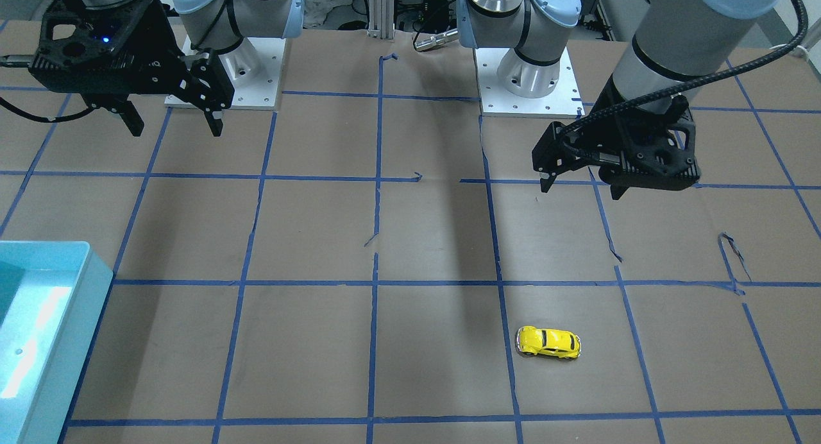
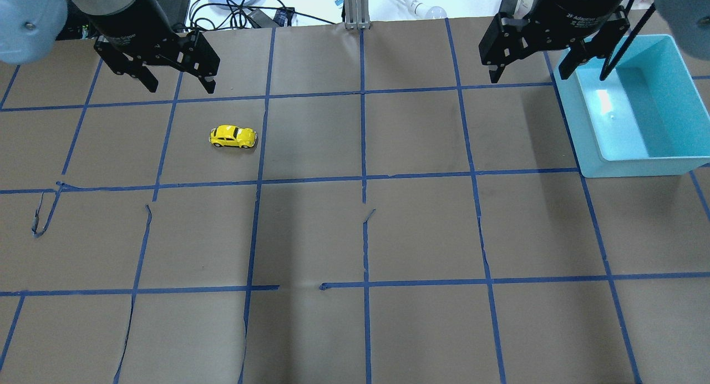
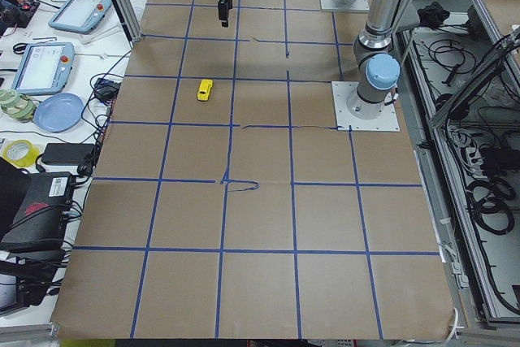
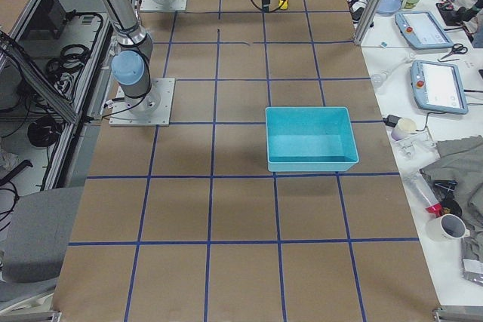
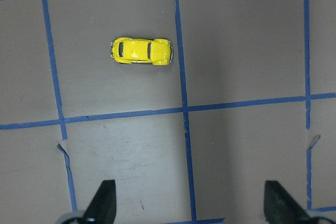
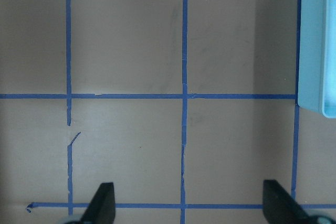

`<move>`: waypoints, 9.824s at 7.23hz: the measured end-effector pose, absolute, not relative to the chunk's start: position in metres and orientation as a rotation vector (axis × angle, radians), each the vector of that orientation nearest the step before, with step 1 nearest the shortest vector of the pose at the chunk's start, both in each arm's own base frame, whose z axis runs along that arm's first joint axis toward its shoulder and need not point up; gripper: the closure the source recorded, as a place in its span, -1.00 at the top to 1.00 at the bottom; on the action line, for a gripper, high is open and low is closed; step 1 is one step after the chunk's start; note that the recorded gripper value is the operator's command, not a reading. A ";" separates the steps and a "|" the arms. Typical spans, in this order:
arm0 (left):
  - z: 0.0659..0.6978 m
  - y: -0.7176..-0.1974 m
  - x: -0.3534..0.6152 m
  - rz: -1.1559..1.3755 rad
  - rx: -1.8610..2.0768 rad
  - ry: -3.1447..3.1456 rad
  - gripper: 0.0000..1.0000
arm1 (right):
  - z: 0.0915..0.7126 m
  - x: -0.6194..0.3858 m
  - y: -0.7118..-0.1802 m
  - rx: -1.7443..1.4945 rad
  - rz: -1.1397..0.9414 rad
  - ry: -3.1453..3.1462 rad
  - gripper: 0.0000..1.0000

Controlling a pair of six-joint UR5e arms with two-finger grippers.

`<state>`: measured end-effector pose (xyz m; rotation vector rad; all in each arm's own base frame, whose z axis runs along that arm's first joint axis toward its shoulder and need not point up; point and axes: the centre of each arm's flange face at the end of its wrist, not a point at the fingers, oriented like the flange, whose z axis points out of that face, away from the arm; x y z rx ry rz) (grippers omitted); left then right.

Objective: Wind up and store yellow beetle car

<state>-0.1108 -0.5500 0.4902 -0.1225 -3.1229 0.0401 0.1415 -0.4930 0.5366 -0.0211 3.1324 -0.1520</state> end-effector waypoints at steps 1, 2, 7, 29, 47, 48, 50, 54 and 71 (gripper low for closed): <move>0.487 -0.550 -0.111 0.031 -0.111 -3.122 1.00 | 0.529 0.141 -0.493 -0.013 -0.132 3.132 1.00; 0.487 -0.550 -0.111 0.035 -0.104 -3.121 1.00 | 0.524 0.141 -0.493 -0.005 -0.123 3.131 1.00; 0.490 -0.548 -0.110 0.051 -0.087 -3.123 1.00 | 0.520 0.142 -0.493 -0.003 -0.117 3.126 1.00; 0.483 -0.547 -0.112 0.042 -0.065 -3.121 1.00 | 0.522 0.141 -0.492 -0.020 -0.126 3.131 1.00; 0.189 -0.660 -0.065 0.009 1.766 -2.574 0.41 | 0.522 0.142 -0.492 -0.022 -0.125 3.131 1.00; 0.181 -0.662 -0.065 0.008 1.766 -2.574 -0.55 | 0.522 0.142 -0.492 -0.022 -0.125 3.131 1.00; 0.179 -0.665 -0.065 0.021 1.763 -2.569 -1.00 | 0.522 0.142 -0.492 -0.021 -0.125 3.131 1.00; 0.198 -0.673 -0.066 0.119 1.737 -2.521 -1.00 | 0.522 0.142 -0.492 -0.021 -0.124 3.131 1.00; 0.178 -0.678 -0.056 -0.154 1.961 -2.164 -1.00 | 0.522 0.142 -0.491 -0.021 -0.124 3.131 1.00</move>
